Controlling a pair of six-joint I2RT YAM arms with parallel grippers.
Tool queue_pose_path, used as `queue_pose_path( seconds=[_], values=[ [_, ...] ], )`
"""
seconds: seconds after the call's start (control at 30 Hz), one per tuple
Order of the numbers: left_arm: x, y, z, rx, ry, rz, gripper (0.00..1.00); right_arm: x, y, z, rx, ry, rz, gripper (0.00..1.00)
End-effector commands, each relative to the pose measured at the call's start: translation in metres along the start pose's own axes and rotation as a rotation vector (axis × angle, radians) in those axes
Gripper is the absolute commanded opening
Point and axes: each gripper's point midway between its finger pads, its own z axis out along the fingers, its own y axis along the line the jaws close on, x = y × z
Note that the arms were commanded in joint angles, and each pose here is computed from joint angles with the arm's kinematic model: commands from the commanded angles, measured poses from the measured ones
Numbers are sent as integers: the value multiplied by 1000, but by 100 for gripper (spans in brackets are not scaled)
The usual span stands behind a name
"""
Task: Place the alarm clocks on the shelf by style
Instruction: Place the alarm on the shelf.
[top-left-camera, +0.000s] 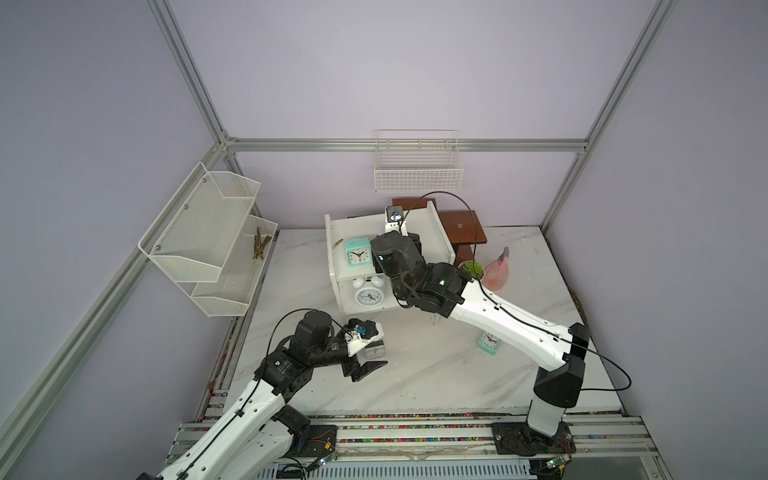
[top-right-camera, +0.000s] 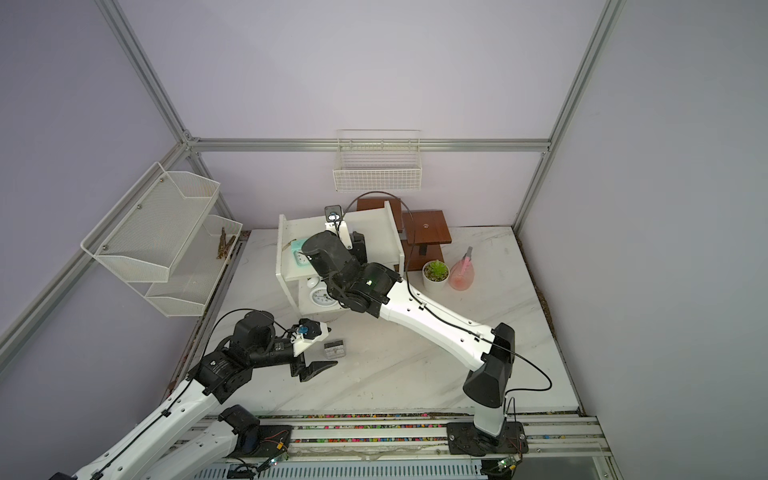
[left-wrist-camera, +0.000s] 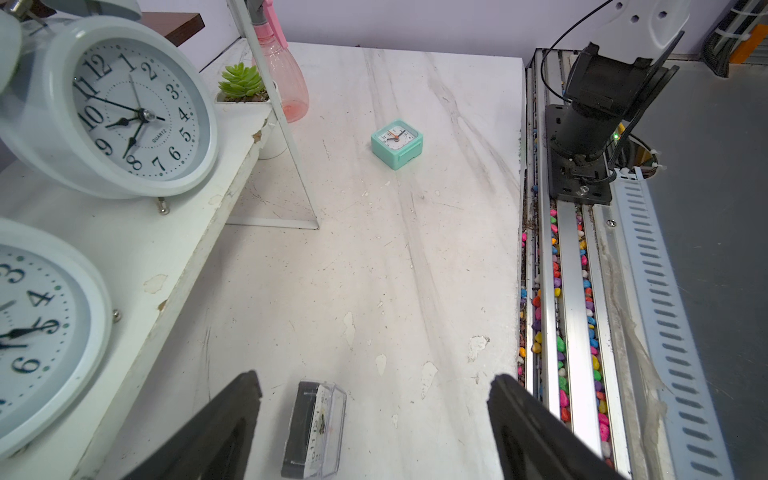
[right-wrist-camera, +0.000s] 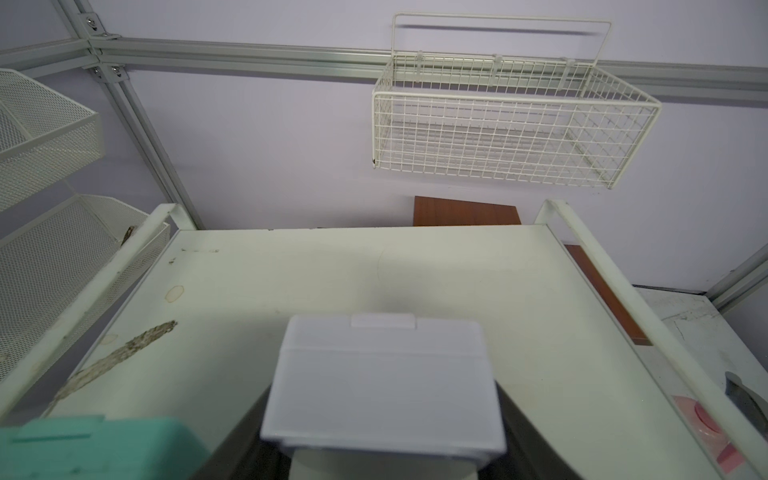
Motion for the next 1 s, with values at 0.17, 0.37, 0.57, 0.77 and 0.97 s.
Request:
queue_pose_path(
  seconds=[0.17,0.37,0.57,0.77,0.97],
  values=[
    [-1,0,0,-11,-13,29,89,-11,-13,17,26,-1,29,31],
    [0,1,-1,-16,-12,30,89,-7,-15,27,27,14,31,31],
    [1,1,-1,-20,-11,31,90,-5,-18,31,43,20,28,33],
    [1,1,0,-20,-10,33,90,-7,-19,28,39,18,31,42],
    [0,2,-1,-25,-13,37,91,-16,-21,21,23,12,42,67]
  ],
)
